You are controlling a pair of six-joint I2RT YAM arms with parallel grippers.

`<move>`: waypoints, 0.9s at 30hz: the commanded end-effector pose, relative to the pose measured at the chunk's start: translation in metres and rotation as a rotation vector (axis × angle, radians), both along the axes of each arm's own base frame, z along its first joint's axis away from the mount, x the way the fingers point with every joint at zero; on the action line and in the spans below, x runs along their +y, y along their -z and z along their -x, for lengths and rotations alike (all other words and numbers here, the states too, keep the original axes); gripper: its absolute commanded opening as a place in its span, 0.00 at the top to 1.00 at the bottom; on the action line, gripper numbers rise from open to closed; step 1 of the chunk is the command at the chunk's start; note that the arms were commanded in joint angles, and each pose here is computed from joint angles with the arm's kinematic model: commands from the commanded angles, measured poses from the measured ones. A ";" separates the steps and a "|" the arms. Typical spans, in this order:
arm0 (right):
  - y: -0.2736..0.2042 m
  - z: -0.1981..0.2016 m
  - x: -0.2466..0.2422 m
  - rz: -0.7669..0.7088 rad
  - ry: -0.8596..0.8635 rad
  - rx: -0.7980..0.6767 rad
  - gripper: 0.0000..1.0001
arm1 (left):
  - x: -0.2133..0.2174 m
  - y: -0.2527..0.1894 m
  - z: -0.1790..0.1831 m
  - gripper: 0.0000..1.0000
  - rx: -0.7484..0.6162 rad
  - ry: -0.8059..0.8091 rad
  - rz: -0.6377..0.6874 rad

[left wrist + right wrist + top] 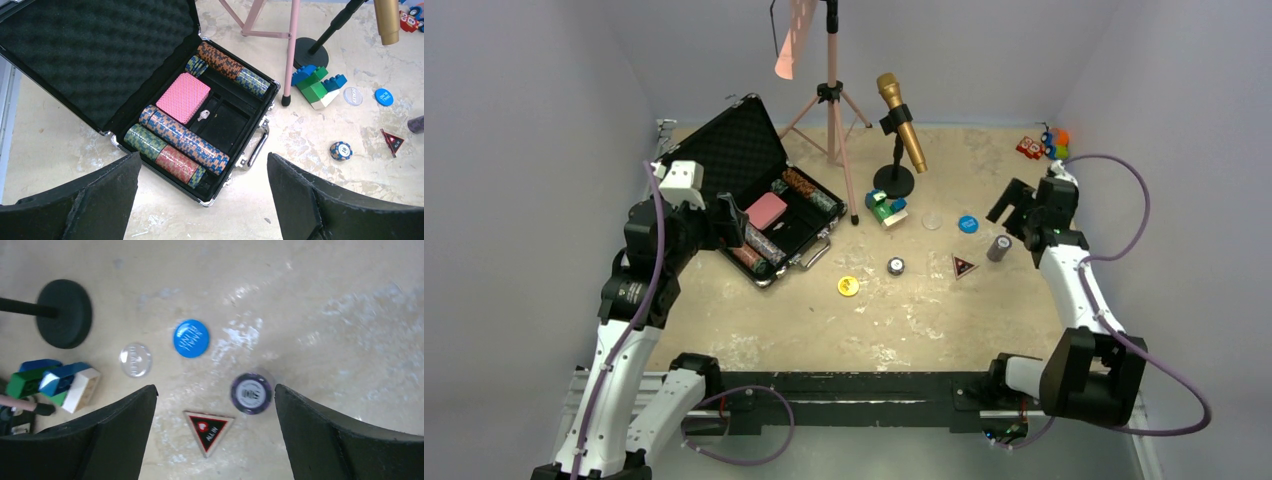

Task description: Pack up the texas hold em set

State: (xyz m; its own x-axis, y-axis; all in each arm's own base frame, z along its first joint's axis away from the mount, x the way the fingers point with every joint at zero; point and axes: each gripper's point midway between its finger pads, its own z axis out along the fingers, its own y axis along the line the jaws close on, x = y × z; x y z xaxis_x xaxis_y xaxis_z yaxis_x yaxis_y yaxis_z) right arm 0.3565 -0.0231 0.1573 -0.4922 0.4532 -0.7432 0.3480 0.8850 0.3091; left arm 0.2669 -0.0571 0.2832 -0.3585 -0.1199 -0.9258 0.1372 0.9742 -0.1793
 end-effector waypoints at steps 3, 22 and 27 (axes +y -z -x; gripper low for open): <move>0.035 0.020 -0.012 -0.077 0.017 0.100 0.08 | 0.001 -0.004 -0.002 0.01 -0.031 0.002 -0.012; 0.074 0.025 -0.029 -0.039 0.118 0.162 0.26 | 0.000 -0.005 0.000 0.00 -0.037 0.003 -0.009; 0.077 0.023 -0.033 -0.024 0.132 0.165 0.31 | 0.001 -0.005 0.000 0.00 -0.037 0.002 -0.010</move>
